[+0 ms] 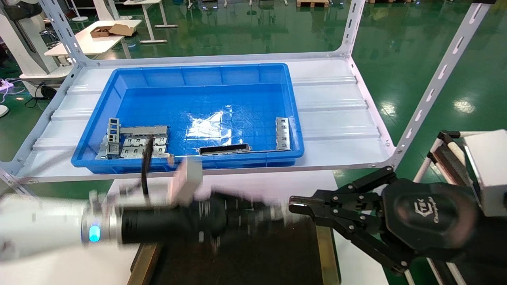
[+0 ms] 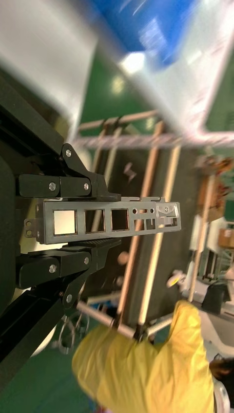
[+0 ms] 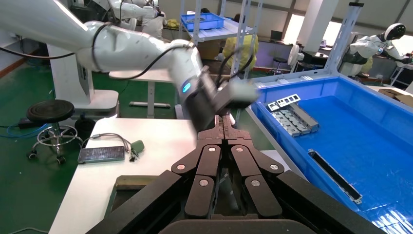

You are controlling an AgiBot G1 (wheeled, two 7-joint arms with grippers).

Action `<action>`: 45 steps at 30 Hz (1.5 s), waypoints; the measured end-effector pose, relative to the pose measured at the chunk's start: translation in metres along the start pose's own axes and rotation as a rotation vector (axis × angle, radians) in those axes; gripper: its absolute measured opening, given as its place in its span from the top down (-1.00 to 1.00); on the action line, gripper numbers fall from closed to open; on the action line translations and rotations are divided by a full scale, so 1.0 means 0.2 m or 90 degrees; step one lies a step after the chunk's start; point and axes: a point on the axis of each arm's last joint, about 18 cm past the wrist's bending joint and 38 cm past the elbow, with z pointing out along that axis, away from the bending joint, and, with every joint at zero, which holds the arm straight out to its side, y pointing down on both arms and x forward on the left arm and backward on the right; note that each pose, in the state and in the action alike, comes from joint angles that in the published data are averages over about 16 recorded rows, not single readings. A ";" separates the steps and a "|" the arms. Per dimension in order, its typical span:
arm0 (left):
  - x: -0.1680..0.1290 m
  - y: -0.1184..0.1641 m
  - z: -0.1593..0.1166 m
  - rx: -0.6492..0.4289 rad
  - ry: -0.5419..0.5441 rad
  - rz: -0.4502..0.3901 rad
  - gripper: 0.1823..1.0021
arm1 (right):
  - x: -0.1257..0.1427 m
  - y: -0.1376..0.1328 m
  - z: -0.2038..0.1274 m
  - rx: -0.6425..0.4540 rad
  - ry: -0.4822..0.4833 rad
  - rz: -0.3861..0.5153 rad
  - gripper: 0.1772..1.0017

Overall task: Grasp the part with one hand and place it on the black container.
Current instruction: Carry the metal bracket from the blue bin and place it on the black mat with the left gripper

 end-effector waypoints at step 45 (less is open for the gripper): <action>0.19 1.00 0.75 -0.049 -0.490 -0.388 0.66 | 0.00 0.00 0.00 0.000 0.000 0.000 0.97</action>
